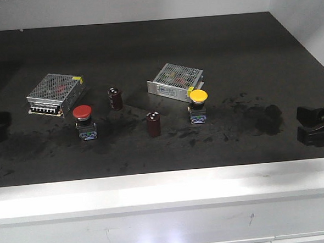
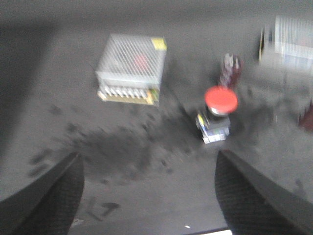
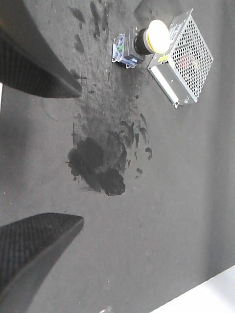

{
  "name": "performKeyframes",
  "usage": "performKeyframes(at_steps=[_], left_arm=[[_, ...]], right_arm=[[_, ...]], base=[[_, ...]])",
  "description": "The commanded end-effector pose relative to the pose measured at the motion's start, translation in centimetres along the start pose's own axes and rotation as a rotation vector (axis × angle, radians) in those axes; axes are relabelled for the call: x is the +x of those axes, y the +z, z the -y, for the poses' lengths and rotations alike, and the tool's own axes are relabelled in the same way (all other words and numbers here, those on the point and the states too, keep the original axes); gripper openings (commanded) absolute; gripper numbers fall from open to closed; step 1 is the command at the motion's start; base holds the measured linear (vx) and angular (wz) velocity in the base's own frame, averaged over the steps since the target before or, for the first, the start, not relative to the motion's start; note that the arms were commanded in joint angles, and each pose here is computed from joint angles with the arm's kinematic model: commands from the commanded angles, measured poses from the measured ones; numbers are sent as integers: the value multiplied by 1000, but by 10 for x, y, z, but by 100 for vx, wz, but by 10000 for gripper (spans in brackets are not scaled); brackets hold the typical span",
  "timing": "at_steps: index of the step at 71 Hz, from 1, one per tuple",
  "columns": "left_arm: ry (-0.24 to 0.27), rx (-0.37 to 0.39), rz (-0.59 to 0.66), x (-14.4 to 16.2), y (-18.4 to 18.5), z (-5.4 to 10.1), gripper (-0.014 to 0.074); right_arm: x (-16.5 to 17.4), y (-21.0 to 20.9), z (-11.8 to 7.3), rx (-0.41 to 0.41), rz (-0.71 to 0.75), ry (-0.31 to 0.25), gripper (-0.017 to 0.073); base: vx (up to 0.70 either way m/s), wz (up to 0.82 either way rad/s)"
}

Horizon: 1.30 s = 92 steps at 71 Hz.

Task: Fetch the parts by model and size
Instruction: 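Reach the left gripper down and grasp the red-capped push button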

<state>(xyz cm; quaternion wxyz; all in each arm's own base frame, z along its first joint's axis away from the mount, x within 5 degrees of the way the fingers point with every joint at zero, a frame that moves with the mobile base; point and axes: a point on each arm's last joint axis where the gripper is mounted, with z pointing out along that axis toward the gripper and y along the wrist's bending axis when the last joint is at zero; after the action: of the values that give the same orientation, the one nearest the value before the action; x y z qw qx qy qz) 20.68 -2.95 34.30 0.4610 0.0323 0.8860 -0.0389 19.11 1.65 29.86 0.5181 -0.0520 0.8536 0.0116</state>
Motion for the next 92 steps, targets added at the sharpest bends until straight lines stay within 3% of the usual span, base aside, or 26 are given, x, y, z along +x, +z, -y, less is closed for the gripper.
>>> performKeyframes(at_steps=[1,20,37,44,51,78,85,92], left_arm=[[-8,39,-11,-30,16,12,538],[-17,80,-180,-80,76,45,538],[-18,77,-276,-97,120,71,538],[-47,51,-324,-96,136,73,538],[-46,18,-376,-91,152,73,538],[-50,5,-459,-73,184,76,533],[-80,0,-452,-73,185,76,483],[-94,-2,-447,-73,186,76,357]], right_arm=[[-18,-5,1,7,107,-15,487],[-18,-5,1,7,107,-15,487],[-18,-5,1,7,107,-15,487],[-18,-5,1,7,107,-15,487],[-18,-5,1,7,107,-12,487],[-18,-5,1,6,107,-7,487],[-18,-5,1,6,107,-7,487],[-18,-5,1,6,107,-7,487]], base=[[0,0],[0,0],[0,0],[0,0],[0,0],[0,0],[0,0],[0,0]])
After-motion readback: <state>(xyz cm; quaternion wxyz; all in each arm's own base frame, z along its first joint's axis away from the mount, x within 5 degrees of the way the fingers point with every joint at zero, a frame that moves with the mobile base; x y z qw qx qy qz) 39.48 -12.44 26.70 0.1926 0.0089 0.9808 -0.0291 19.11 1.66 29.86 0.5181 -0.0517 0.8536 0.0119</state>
